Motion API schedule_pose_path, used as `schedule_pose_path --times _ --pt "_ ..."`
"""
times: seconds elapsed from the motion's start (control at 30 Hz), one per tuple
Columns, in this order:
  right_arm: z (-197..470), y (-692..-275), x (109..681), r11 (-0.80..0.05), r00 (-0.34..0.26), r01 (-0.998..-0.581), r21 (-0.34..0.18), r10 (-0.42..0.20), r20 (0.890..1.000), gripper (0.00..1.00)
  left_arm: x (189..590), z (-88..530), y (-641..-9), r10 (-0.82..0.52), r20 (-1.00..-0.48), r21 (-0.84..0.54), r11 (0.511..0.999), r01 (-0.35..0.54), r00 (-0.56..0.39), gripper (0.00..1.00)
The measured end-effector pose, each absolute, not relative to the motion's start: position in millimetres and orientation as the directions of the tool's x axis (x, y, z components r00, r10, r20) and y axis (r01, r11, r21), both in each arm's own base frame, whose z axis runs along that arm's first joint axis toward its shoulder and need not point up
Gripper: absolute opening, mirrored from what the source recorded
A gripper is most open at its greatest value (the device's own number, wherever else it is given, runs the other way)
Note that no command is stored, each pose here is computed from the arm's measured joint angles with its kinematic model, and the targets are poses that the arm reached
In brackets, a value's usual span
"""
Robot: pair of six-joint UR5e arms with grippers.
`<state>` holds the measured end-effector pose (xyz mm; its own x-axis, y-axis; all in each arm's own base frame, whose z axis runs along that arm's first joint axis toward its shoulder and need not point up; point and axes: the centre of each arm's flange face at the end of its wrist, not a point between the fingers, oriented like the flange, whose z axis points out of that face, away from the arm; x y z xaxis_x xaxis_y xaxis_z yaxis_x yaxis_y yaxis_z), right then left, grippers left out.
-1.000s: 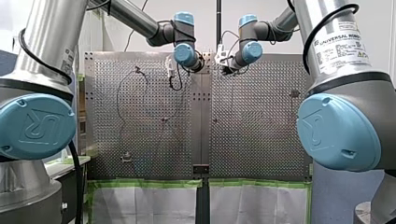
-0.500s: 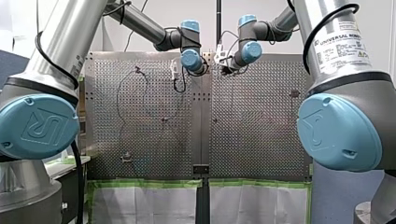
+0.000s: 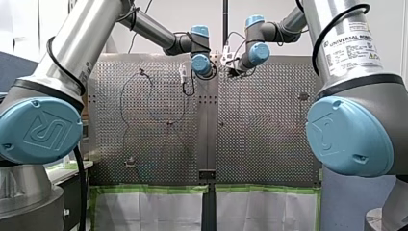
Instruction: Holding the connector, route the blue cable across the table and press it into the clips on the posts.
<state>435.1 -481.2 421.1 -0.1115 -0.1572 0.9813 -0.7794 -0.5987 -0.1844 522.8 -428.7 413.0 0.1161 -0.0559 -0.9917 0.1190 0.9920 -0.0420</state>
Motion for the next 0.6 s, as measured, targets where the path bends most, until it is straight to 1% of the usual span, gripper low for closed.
schedule_pose_path --times 0.03,0.07,0.1,0.13,0.37,0.6 --pt "421.0 -481.1 435.2 -0.599 -0.111 -0.779 -0.184 -0.158 0.981 0.00 522.9 413.5 -428.8 -0.054 -0.992 -0.040 0.993 0.113 0.118 0.32" --pt "421.0 -481.0 435.2 -0.599 -0.111 -0.779 -0.185 -0.158 0.981 0.00 522.6 413.6 -428.8 -0.050 -0.992 -0.037 0.994 0.107 0.119 0.19" --pt "420.9 -481.0 435.2 -0.599 -0.111 -0.779 -0.185 -0.158 0.981 0.00 522.2 413.7 -428.8 -0.045 -0.992 -0.033 0.994 0.101 0.119 0.19" --pt "420.9 -480.9 435.2 -0.599 -0.111 -0.779 -0.185 -0.159 0.981 0.00 521.5 413.7 -428.9 -0.038 -0.992 -0.027 0.995 0.093 0.119 0.00" --pt "417.6 -481.0 433.8 -0.594 -0.107 -0.782 -0.186 -0.166 0.980 0.00 508.6 395.3 -430.0 -0.012 -0.997 -0.007 0.998 0.060 0.076 0.00" --pt "400.9 -478.0 431.0 -0.586 -0.090 -0.789 -0.187 -0.192 0.977 0.00 495.9 368.7 -430.1 -0.026 -0.998 -0.025 0.999 0.020 0.065 0.00"
